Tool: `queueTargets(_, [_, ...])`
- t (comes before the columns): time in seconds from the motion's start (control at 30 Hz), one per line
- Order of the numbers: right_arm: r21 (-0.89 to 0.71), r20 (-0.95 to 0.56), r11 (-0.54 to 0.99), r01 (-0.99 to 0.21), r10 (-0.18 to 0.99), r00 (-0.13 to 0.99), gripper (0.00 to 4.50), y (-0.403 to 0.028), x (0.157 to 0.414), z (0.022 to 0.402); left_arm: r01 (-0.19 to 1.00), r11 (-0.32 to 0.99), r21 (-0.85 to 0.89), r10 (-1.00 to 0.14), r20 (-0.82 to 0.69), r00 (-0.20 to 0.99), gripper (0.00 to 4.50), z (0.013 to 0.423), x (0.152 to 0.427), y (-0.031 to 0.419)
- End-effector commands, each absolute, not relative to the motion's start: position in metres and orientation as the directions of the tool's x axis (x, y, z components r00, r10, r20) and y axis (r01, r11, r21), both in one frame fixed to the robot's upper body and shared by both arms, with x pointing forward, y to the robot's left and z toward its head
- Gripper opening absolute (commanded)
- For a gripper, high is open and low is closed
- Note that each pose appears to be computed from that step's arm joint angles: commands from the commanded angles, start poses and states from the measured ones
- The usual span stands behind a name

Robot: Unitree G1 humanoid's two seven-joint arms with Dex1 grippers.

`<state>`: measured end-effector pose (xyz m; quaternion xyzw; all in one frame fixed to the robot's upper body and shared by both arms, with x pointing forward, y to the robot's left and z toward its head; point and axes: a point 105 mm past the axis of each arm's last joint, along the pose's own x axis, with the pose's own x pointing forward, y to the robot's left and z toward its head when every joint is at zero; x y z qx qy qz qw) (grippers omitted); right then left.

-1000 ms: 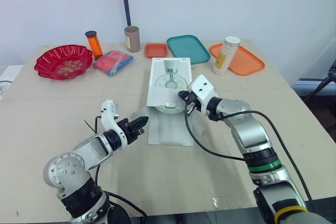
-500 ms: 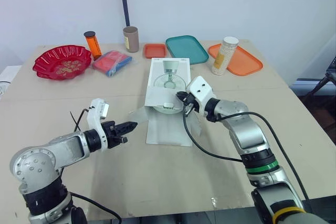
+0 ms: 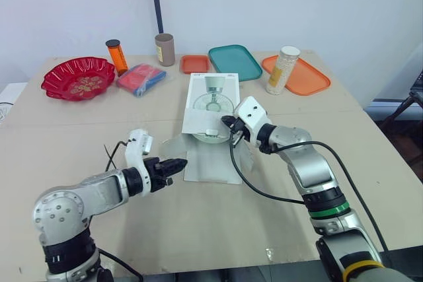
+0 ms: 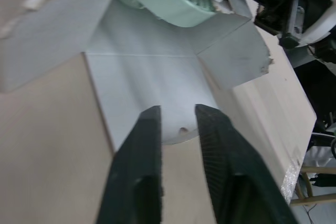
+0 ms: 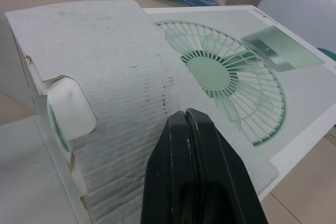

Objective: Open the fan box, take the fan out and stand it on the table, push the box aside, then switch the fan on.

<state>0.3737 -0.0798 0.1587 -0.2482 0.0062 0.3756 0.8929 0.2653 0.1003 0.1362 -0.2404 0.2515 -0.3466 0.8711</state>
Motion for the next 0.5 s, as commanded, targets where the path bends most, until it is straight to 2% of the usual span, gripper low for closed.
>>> queueTargets(0.03, [-0.404,-0.286,0.554,-0.728,0.68,0.676,0.0,-0.073,0.369,0.134,0.503,0.629,-0.593,-0.727,-0.219,0.651,2.51,0.145,0.262,0.096])
queueTargets(0.23, [-0.402,-0.286,0.553,-0.73,0.681,0.674,0.0,-0.073,0.368,0.133,0.47,0.653,-0.594,-0.694,-0.219,0.686,4.42,0.145,0.267,0.1])
queueTargets(0.5, [-0.403,-0.285,0.553,-0.729,0.681,0.674,0.0,-0.072,0.368,0.133,0.452,0.614,-0.647,-0.694,-0.169,0.7,4.42,0.149,0.274,0.086])
